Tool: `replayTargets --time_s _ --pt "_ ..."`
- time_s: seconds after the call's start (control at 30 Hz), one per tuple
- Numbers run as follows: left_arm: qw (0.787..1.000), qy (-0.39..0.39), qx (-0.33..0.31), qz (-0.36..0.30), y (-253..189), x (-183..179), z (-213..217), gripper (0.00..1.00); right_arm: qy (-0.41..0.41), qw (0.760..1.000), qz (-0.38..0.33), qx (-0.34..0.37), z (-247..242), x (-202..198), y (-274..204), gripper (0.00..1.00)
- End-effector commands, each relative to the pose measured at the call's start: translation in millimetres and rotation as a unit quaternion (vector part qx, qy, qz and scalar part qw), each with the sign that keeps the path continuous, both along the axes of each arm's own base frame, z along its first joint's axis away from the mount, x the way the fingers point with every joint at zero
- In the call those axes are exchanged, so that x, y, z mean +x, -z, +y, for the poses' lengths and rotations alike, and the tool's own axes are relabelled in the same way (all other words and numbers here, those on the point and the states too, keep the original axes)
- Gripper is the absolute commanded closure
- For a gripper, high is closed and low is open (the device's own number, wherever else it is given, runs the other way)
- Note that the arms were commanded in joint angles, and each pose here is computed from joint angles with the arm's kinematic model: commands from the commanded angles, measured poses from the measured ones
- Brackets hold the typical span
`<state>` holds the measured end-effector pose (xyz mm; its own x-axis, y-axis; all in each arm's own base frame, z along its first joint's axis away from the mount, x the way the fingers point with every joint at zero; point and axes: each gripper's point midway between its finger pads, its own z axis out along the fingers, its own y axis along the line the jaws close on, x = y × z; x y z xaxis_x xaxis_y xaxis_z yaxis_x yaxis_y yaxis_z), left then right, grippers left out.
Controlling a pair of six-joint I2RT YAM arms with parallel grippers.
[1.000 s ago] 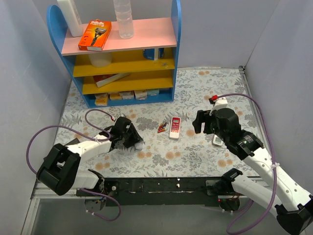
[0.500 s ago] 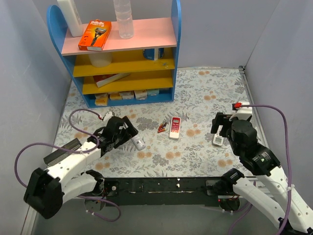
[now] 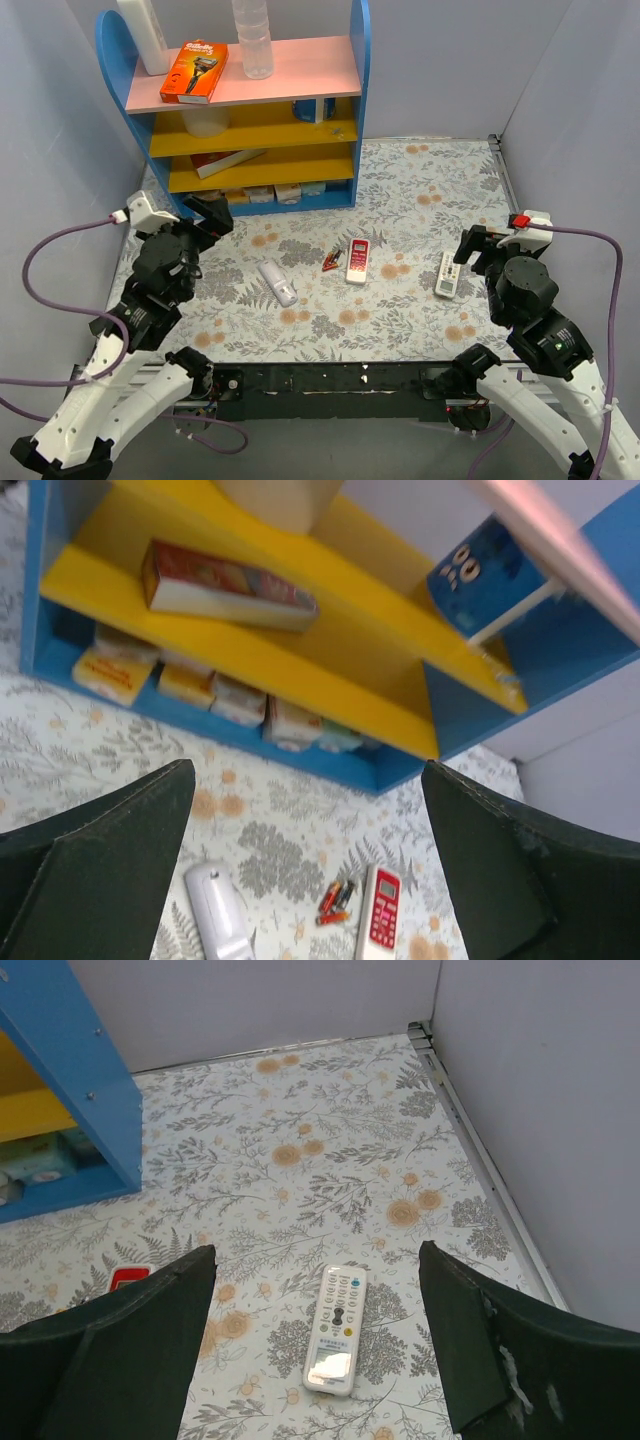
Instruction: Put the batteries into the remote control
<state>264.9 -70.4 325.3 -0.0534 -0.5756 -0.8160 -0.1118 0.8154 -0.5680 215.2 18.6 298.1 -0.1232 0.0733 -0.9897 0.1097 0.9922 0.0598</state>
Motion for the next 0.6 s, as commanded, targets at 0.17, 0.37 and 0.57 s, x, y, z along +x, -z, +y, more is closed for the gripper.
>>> replayTargets --time_s 0.17,0.37,0.57 --pt "0.989 -0.078 0.043 -0.117 -85.9 -20.0 47.6 0.02 0.039 0.997 -0.058 0.017 -15.8 -0.7 -39.1 0.11" --pt "0.988 -0.078 0.052 -0.125 -90.4 -24.0 50.4 0.02 0.038 0.997 -0.059 0.019 -12.1 3.7 -39.2 0.11" --pt "0.984 -0.084 0.067 -0.142 -99.3 -23.0 52.7 0.02 0.038 0.997 -0.065 0.024 -10.1 6.3 -40.6 0.11"
